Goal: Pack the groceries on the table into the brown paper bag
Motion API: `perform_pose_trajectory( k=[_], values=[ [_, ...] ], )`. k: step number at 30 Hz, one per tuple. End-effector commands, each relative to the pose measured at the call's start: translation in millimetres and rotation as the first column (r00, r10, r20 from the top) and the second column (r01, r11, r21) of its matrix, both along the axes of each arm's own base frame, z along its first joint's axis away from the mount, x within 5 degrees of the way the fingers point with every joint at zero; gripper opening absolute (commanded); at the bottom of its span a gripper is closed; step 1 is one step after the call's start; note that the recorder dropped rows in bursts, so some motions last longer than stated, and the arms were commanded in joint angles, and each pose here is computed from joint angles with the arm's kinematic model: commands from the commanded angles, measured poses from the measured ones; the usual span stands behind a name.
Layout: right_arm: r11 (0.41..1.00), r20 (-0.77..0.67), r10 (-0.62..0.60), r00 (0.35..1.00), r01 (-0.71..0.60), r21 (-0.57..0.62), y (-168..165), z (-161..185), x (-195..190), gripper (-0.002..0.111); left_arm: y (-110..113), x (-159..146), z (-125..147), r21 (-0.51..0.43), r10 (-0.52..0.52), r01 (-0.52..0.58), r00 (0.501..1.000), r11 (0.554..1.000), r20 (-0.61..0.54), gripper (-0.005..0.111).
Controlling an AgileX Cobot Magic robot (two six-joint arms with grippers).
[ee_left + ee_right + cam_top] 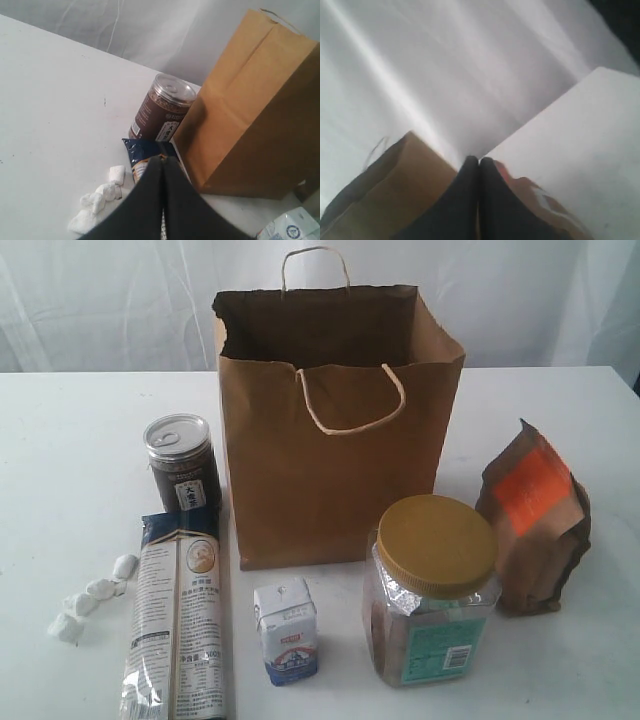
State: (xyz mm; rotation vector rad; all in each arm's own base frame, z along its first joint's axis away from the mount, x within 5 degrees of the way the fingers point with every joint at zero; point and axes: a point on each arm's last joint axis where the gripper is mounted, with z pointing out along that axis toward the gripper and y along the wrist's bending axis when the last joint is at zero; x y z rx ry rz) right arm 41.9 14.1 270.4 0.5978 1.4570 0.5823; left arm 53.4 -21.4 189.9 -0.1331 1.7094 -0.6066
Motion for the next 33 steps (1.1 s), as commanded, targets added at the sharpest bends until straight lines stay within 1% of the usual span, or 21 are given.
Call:
perform_pose_trajectory(
  k=[1,3,4,5,6,7,8,9,11,14,16,18,19,20,21,22,24,26,27,29,33],
  values=[
    [0.95,0.09,0.23,0.969,-0.204,-0.235,21.4,8.6,-3.2,0.0,-3.5,-2.4,-6.9,0.021,-0.048,0.05,0.997,0.999,-0.061,0.0],
    [0.862,0.046,0.301,0.953,-0.251,-0.441,28.0,4.8,-3.2,0.0,-4.6,-3.4,-9.2,0.029,-0.062,0.065,0.994,0.997,-0.087,0.0],
    [0.798,0.001,0.317,0.948,-0.266,-0.541,29.2,0.3,-1.4,0.0,-4.8,-3.6,-9.8,0.03,-0.066,0.069,0.994,0.997,-0.092,0.0],
    [0.742,-0.047,0.318,0.947,-0.279,-0.61,28.5,-5.6,1.7,0.0,-4.8,-3.6,-9.7,0.03,-0.065,0.068,0.994,0.997,-0.092,0.0],
    [0.702,-0.093,0.31,0.946,-0.294,-0.649,26.7,-12.1,5.8,0.0,-4.7,-3.4,-9.5,0.029,-0.064,0.066,0.994,0.997,-0.089,0.0],
    [0.685,-0.13,0.303,0.944,-0.311,-0.659,24.8,-18.2,9.6,0.0,-4.8,-3.5,-9.6,0.029,-0.065,0.068,0.994,0.997,-0.091,0.0],
    [0.686,-0.164,0.29,0.943,-0.325,-0.651,22.0,-23.6,14.8,0.0,-5.3,-4.1,-11.0,0.035,-0.072,0.076,0.992,0.996,-0.105,0.0],
    [0.705,-0.176,0.278,0.944,-0.325,-0.63,19.5,-26.7,18.6,0.0,-5.5,-4.2,-11.4,0.036,-0.075,0.079,0.991,0.996,-0.109,0.0],
    [0.736,-0.167,0.257,0.952,-0.305,-0.605,16.0,-26.5,22.7,0.0,-6.1,-4.8,-12.7,0.039,-0.082,0.088,0.989,0.995,-0.124,0.0],
    [0.75,-0.201,0.249,0.947,-0.32,-0.579,12.9,-27.9,29.5,0.0,-7.6,-6.5,-16.1,0.046,-0.103,0.111,0.981,0.993,-0.162,0.0],
    [0.766,-0.288,0.253,0.924,-0.373,-0.523,9.3,-34.4,41.5,0.0,-8.3,-7.3,-17.6,0.041,-0.111,0.12,0.977,0.992,-0.182,0.0],
    [0.778,-0.432,0.222,0.874,-0.425,-0.462,0.2,-49.4,59.6,0.0,-9.4,-7.6,-16.9,0.004,-0.12,0.123,0.975,0.992,-0.186,0.0],
    [0.789,-0.524,0.196,0.829,-0.451,-0.418,-6.4,-61.4,70.8,0.0,-11.3,-8.2,-15.8,-0.056,-0.135,0.127,0.972,0.99,-0.194,0.0],
    [0.802,-0.586,0.187,0.788,-0.467,-0.372,-10.5,-71.1,78.6,0.0,-12.2,-8.5,-15.2,-0.088,-0.143,0.128,0.97,0.988,-0.197,0.0],
    [0.816,-0.666,0.193,0.721,-0.495,-0.299,-14.3,-84.8,87.9,0.0,-12.6,-8.5,-14.6,-0.106,-0.147,0.127,0.969,0.986,-0.197,0.0],
    [0.82,-0.715,0.221,0.663,-0.524,-0.232,-15.3,-93.2,95.2,0.0,-12.4,-8.3,-14.3,-0.107,-0.144,0.125,0.97,0.986,-0.194,0.0],
    [0.813,-0.757,0.292,0.585,-0.568,-0.126,-14.3,-99.7,107.6,0.0,-12.4,-8.3,-14.3,-0.094,-0.145,0.129,0.971,0.987,-0.189,0.0],
    [0.799,-0.765,0.353,0.538,-0.6,-0.054,-11.4,-102.1,112.8,0.0,-12.4,-8.3,-14.3,-0.084,-0.146,0.132,0.972,0.988,-0.185,0.0],
    [0.8,-0.764,0.361,0.535,-0.599,-0.041,-11.0,-102.4,113.7,0.0,-12.4,-8.3,-14.3,-0.084,-0.146,0.132,0.972,0.988,-0.185,0.0],
    [0.823,-0.74,0.37,0.562,-0.567,-0.019,-10.2,-99.6,115.6,0.0,-12.4,-8.3,-14.3,-0.084,-0.146,0.132,0.972,0.988,-0.185,0.0],
    [0.835,-0.723,0.324,0.61,-0.544,-0.085,-12.9,-93.0,114.5,0.0,-12.4,-8.3,-14.3,-0.084,-0.146,0.132,0.972,0.988,-0.185,0.0]
  ],
)
